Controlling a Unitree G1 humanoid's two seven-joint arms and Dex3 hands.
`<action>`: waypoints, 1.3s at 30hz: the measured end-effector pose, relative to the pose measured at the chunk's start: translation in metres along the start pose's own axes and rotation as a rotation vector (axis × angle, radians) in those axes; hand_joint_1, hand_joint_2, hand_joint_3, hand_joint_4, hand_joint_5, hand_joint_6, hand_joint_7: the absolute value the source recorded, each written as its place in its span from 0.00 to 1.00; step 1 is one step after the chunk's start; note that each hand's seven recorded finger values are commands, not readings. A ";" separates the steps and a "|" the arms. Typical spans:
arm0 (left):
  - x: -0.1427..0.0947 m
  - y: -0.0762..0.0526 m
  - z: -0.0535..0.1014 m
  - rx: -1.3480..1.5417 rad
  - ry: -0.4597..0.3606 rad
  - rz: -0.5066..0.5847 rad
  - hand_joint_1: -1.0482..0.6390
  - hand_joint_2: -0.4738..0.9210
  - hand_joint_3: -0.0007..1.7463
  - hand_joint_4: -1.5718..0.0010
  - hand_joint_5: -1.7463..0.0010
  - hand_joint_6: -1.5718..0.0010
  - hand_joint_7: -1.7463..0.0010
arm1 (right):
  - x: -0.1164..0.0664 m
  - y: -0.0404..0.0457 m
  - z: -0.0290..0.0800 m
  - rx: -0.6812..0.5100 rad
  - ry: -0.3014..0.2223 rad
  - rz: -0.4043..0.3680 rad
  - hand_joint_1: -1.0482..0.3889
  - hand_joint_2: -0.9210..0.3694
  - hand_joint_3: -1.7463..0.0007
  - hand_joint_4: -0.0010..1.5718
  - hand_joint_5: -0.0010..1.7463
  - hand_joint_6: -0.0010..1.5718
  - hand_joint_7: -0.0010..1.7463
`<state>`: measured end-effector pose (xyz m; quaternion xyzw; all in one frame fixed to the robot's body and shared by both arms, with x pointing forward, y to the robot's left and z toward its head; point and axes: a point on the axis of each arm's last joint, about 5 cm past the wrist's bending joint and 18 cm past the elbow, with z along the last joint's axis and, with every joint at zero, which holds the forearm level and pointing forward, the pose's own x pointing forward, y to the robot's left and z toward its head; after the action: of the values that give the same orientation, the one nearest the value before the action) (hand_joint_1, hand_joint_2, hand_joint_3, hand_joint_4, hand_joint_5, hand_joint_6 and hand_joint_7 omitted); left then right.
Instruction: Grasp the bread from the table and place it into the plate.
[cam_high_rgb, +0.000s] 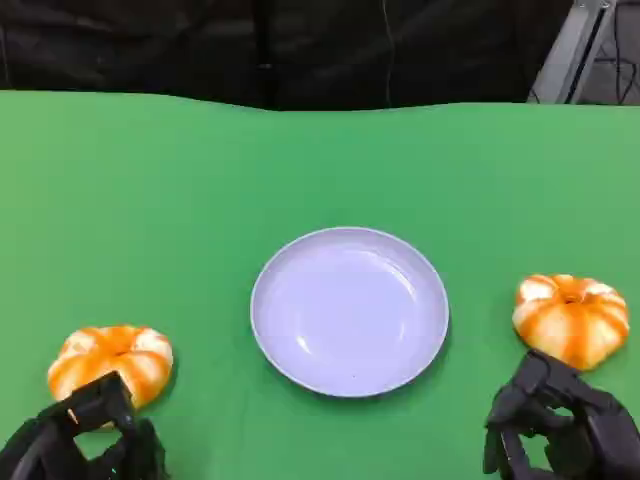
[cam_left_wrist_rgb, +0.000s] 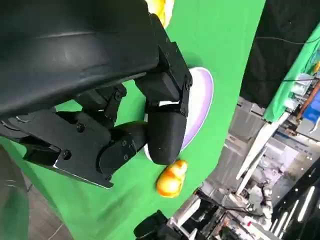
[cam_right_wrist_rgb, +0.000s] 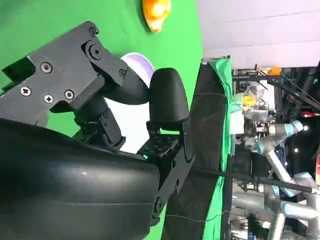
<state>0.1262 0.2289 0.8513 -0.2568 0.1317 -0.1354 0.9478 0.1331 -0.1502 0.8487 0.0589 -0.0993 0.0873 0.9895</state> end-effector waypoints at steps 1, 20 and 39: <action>0.000 0.000 0.000 0.000 0.000 0.000 0.55 0.81 0.59 0.46 0.00 0.50 0.09 | 0.000 0.0000 0.000 0.000 0.000 0.001 0.62 0.33 0.26 0.53 1.00 0.47 0.90; 0.000 0.000 0.000 0.006 0.004 0.002 0.54 0.80 0.59 0.46 0.00 0.50 0.09 | 0.000 0.0000 0.000 0.000 0.000 0.001 0.62 0.32 0.26 0.53 1.00 0.47 0.90; 0.000 -0.003 0.011 0.456 -0.121 0.076 0.22 1.00 0.23 0.75 0.91 0.67 0.98 | 0.000 0.0011 0.000 0.003 -0.001 0.001 0.61 0.32 0.27 0.53 1.00 0.47 0.90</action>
<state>0.1291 0.2314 0.8619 -0.0385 0.0503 -0.1102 0.9919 0.1332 -0.1491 0.8488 0.0603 -0.0999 0.0879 0.9893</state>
